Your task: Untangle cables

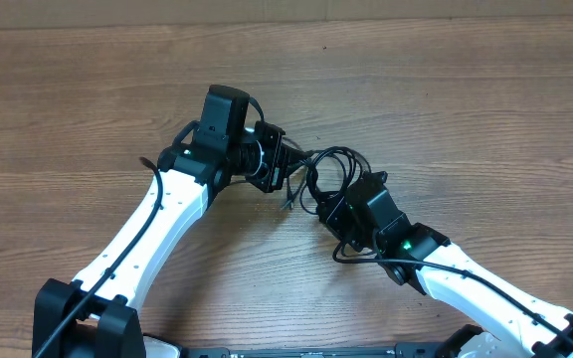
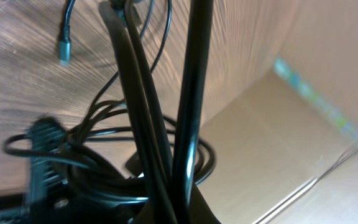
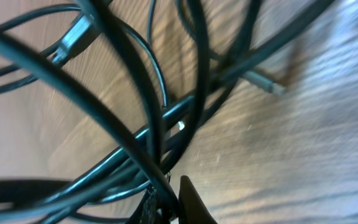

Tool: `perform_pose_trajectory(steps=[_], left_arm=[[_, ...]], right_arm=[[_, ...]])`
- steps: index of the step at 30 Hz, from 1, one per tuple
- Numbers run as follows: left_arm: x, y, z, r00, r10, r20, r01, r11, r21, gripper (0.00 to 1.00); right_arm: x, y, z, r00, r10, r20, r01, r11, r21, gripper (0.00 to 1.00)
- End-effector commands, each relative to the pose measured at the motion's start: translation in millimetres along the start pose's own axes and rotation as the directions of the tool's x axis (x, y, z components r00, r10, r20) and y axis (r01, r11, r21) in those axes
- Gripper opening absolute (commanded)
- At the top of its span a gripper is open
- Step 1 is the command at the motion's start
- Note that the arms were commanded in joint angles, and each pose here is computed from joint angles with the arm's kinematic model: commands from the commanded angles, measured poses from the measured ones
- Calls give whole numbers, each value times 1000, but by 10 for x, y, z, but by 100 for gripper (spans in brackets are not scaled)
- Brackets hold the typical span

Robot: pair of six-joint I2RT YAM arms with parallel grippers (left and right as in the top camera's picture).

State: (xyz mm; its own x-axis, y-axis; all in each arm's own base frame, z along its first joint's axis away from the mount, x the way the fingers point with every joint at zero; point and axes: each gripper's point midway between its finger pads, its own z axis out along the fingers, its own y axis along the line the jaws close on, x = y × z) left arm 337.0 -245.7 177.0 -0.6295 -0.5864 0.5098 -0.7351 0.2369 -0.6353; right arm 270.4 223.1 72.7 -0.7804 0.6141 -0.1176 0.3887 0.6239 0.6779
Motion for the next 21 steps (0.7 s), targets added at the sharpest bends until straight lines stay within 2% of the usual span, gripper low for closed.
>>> perform_pose_trajectory(steps=[1,2,7,9,12,16,21], left_arm=[[297,-97,-115,934,342,-106,-337,940,56,4],[297,-20,-115,908,403,-115,-402,915,38,4],[94,260,-122,875,481,-59,-484,870,-98,5],[-167,474,-173,878,478,40,-455,856,-247,6],[-385,659,-270,874,469,129,-396,839,-372,9],[-450,699,-301,863,482,152,-390,827,-406,8],[-468,650,-293,846,508,158,-417,817,-398,4]], right_arm=[[-234,-27,-32,991,-12,133,9,1000,28,4],[-286,-42,-39,988,-26,154,21,999,37,4],[-470,-59,-66,978,-85,191,77,996,47,4],[-532,21,-77,975,-126,182,126,992,10,4],[-535,225,-92,970,-186,157,200,976,-84,4],[-451,580,-162,952,-279,128,304,919,-251,4],[-242,772,-231,944,-328,47,321,871,-372,5]])
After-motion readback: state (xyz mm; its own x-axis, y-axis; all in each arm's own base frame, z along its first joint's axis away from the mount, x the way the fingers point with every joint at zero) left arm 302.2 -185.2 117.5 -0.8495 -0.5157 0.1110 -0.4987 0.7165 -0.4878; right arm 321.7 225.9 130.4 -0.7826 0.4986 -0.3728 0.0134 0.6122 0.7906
